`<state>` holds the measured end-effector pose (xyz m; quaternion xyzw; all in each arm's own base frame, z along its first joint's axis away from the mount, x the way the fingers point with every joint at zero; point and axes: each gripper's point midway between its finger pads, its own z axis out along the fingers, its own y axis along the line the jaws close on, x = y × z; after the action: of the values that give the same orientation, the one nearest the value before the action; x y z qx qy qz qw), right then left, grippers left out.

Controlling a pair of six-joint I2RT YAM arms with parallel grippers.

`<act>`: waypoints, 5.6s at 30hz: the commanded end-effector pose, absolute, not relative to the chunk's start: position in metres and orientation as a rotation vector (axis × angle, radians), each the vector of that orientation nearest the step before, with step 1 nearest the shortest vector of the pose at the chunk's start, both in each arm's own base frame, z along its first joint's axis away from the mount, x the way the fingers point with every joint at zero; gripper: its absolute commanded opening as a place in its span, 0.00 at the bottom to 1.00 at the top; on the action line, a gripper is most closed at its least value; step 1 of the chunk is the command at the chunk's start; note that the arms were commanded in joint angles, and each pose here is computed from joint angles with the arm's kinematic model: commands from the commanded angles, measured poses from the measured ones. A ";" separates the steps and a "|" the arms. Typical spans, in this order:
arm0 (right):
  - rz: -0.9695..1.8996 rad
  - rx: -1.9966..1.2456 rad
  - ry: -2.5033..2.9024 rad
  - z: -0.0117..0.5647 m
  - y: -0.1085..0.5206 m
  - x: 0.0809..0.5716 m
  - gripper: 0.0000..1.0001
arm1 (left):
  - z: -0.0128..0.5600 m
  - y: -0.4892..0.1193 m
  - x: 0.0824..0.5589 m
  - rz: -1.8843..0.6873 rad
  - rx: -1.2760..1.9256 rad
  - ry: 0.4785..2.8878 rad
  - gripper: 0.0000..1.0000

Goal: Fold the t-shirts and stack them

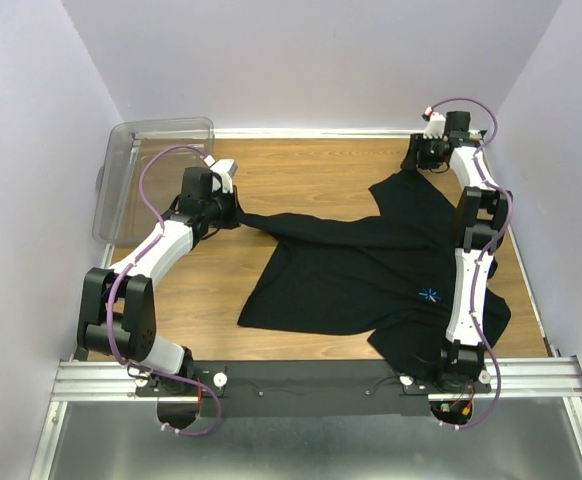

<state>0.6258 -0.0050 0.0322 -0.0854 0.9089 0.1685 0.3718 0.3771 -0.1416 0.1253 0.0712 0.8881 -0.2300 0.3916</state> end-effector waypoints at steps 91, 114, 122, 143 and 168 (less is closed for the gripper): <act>-0.348 -0.089 0.521 0.811 -0.010 0.071 0.01 | 0.717 -0.070 0.100 -0.559 0.164 0.610 0.00; -0.070 -0.231 1.570 0.328 -0.017 0.497 0.00 | 0.229 -0.120 0.529 -0.453 -0.096 1.824 0.00; -0.001 -0.213 1.739 0.200 -0.019 0.575 0.00 | 0.156 -0.133 0.598 -0.391 -0.134 1.992 0.00; -0.031 -0.149 1.613 0.264 -0.026 0.570 0.00 | 0.154 -0.121 0.666 -0.255 -0.177 1.965 0.00; -0.004 -0.145 1.627 0.260 -0.032 0.502 0.01 | 0.142 -0.099 0.669 -0.184 -0.191 1.980 0.00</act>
<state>0.5098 -0.0344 0.2450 -0.0620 0.7417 -0.0106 0.6678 0.6704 -0.1140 0.1214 -0.0748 0.8441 -0.0925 0.5229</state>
